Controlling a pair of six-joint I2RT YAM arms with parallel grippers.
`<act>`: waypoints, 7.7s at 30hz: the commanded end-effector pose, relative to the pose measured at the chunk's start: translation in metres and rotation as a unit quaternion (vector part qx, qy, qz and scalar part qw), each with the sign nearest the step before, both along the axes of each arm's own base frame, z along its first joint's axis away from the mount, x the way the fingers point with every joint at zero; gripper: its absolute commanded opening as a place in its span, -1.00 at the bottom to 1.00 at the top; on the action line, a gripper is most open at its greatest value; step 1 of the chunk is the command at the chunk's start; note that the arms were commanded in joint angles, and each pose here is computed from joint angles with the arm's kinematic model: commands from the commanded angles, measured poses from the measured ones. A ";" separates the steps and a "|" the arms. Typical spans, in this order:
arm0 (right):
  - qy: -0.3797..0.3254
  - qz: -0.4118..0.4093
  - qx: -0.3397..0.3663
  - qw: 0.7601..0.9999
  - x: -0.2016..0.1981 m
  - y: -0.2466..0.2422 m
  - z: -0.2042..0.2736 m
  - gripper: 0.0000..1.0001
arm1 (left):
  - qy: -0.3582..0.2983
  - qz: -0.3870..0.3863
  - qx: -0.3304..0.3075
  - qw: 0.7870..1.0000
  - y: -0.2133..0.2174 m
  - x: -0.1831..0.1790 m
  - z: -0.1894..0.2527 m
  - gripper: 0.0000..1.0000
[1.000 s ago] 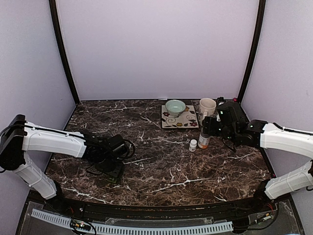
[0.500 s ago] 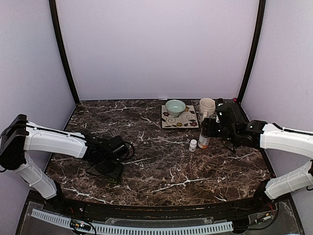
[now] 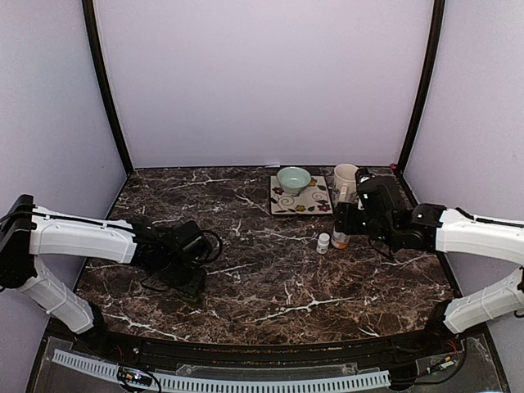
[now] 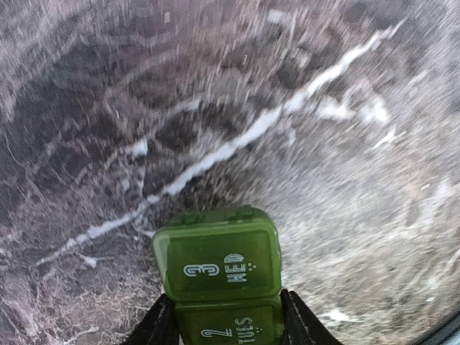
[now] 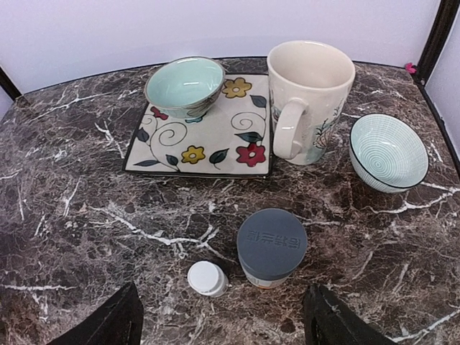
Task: Sort the pills into containers
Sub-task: Pick up the pill container from the center of the board, then open the lid of the pill container.
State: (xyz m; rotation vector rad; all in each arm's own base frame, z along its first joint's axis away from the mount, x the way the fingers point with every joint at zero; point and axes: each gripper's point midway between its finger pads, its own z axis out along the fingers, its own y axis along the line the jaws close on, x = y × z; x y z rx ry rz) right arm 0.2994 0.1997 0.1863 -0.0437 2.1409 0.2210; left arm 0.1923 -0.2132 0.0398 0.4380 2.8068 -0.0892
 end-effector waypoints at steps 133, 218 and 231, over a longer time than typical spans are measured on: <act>0.129 0.287 0.191 0.930 -0.064 0.229 -0.044 0.13 | -0.145 -0.320 -0.354 0.867 -0.141 0.026 0.198 -0.70; 0.030 0.357 0.123 0.925 -0.076 0.172 0.013 0.42 | -0.119 -0.481 -0.126 0.859 -0.139 -0.011 0.127 -0.61; 0.042 0.429 0.119 0.894 -0.118 0.193 0.009 0.44 | -0.117 -0.491 -0.122 0.854 -0.140 -0.012 0.128 -0.61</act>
